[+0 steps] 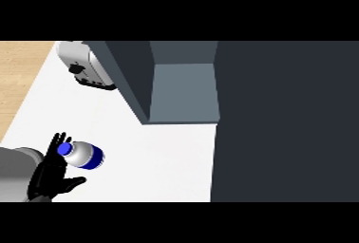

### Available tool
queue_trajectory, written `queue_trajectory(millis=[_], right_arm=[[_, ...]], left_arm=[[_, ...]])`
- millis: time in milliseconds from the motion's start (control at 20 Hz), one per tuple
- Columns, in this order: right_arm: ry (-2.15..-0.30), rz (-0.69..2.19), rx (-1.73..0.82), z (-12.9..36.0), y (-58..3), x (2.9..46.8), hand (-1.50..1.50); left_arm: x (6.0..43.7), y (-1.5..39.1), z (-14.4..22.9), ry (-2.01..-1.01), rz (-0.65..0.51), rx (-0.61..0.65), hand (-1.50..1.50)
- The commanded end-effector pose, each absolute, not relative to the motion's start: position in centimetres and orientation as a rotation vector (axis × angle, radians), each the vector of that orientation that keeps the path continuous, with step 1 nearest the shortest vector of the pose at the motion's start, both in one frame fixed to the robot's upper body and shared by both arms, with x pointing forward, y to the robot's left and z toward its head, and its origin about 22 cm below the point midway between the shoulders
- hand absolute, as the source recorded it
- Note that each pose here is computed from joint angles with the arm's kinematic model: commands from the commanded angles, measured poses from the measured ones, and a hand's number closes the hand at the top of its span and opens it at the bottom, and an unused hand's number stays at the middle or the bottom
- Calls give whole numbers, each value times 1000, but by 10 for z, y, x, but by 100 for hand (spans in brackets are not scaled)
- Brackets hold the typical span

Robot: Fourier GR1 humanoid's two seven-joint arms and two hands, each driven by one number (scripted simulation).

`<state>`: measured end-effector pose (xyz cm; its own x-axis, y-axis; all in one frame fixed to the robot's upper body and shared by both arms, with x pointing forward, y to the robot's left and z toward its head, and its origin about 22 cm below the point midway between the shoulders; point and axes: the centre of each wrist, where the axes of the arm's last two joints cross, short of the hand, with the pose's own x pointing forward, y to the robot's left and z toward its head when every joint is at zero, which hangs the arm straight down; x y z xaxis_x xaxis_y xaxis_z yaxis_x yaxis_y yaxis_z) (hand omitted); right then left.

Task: Pick up the bottled water, place it into the cabinet and close the cabinet

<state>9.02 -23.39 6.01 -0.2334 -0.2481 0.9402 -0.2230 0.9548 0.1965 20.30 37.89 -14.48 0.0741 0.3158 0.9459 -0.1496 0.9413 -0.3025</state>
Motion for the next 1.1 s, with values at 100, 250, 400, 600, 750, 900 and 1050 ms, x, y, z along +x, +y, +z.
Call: queue_trajectory(millis=[100,250,400,600,750,900,1050], right_arm=[[-1818,-25,363,71,-240,96,-150],[-1809,-39,356,56,-234,94,-150],[-1808,-38,381,53,-232,97,-150],[-1817,-40,368,62,-231,94,-150],[-1815,-29,372,60,-220,100,-150],[-1812,-29,346,45,-226,106,-150],[-1798,-22,373,52,-224,90,-150]], left_arm=[[206,372,-154,-1457,372,-173,-150],[212,378,-150,-1448,393,-209,-150],[210,355,-161,-1449,433,-271,-150],[216,360,-156,-1447,441,-341,-150],[226,353,-154,-1437,429,-380,-150],[235,326,-159,-1428,449,-413,-150],[222,336,-162,-1433,413,-464,-150]])
